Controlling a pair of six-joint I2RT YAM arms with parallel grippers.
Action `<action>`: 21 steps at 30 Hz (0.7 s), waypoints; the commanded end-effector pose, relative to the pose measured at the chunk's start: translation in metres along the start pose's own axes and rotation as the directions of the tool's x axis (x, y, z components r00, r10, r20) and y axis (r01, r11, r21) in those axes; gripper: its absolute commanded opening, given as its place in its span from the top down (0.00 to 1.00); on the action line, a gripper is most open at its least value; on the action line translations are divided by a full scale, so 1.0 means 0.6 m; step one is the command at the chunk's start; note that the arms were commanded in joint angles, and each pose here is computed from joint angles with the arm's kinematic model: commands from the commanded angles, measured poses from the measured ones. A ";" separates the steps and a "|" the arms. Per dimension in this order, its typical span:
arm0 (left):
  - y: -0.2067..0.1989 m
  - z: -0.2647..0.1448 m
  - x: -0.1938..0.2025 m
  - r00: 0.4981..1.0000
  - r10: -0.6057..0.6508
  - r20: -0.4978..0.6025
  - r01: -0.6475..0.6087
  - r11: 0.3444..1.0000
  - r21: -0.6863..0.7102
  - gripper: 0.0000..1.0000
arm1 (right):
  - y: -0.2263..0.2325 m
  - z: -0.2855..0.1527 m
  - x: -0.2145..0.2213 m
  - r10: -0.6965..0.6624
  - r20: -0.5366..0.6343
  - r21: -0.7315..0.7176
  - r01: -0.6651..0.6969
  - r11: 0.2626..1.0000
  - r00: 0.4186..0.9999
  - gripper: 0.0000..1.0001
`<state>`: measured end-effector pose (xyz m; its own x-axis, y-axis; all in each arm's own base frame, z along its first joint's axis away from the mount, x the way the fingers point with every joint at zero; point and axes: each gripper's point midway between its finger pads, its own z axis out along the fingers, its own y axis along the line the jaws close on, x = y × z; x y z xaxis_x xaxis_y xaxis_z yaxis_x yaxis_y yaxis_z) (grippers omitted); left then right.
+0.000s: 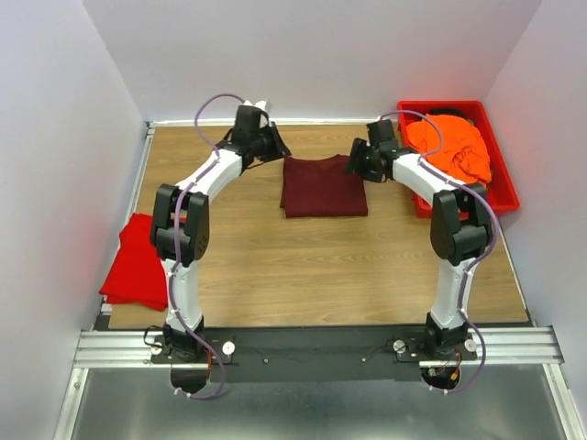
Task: Fold and stack the t-shirts
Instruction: Fold the tshirt
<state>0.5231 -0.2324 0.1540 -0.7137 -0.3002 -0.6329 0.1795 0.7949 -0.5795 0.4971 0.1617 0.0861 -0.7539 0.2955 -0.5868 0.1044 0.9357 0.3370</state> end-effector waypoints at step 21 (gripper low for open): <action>0.102 0.201 0.052 0.990 -0.079 -0.116 0.068 0.993 -0.094 0.91 | 0.008 0.185 -0.056 -0.046 0.077 0.029 0.044 0.999 0.996 0.50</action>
<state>0.5997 -0.2578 0.0653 -0.7528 -0.2978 -0.5870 0.1111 0.8214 -0.5594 0.5864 0.1854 0.0379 -0.7035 0.2613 -0.6609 0.0776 0.9527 0.2940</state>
